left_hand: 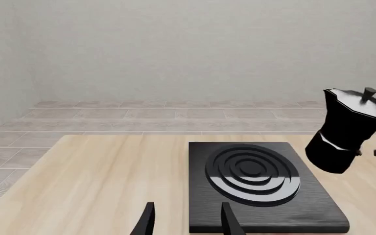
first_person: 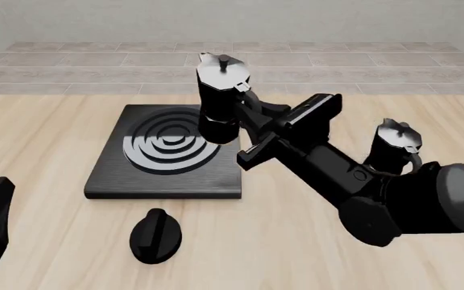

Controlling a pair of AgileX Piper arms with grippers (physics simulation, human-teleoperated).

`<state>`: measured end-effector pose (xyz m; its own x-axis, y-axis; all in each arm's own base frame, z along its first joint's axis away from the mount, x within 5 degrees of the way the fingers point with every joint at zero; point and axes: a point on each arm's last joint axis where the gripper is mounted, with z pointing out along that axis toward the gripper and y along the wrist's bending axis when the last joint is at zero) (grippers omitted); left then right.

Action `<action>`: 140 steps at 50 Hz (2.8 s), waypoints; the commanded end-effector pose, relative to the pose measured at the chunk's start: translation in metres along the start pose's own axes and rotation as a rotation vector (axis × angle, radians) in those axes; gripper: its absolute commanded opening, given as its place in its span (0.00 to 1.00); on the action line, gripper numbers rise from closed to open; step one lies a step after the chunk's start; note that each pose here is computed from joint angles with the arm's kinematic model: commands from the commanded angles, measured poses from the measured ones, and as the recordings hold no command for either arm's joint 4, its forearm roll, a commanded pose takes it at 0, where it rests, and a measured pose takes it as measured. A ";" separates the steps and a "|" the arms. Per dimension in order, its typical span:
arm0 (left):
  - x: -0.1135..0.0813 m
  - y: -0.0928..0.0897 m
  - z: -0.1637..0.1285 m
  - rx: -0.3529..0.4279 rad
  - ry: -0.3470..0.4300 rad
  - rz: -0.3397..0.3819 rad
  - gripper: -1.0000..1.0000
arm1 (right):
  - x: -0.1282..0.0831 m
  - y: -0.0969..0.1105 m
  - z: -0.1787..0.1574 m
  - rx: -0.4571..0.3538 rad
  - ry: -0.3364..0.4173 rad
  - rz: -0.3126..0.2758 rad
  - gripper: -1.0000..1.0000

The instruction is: Put both moka pots on the stove.

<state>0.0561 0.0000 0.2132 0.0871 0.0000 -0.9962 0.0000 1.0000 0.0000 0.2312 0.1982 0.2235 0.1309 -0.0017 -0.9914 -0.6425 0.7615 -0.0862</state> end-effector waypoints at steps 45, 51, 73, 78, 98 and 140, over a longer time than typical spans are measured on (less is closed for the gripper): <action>0.000 0.000 0.000 0.000 0.000 0.000 1.00 | 0.028 0.049 0.112 -0.110 0.003 -0.010 0.00; 0.000 0.000 0.000 0.000 0.000 0.000 1.00 | 0.022 0.053 0.116 -0.119 -0.011 -0.002 0.00; 0.000 0.000 0.000 0.000 0.000 0.000 1.00 | 0.025 0.065 0.129 -0.141 -0.009 0.033 0.00; 0.000 0.000 0.000 0.000 0.000 0.000 1.00 | 0.031 0.065 0.134 -0.140 0.007 0.036 0.00; 0.000 0.000 0.000 0.000 0.000 0.000 1.00 | 0.050 0.058 0.147 -0.120 0.054 0.039 0.00; 0.000 0.000 0.000 0.000 0.000 0.000 1.00 | 0.060 0.046 0.138 -0.105 0.174 0.013 1.00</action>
<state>0.0561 0.0000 0.2132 0.0871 0.0000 -0.9962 0.0000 1.0000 0.0000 0.3127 0.3325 0.1728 0.0101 -0.0864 -0.9962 -0.7294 0.6808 -0.0664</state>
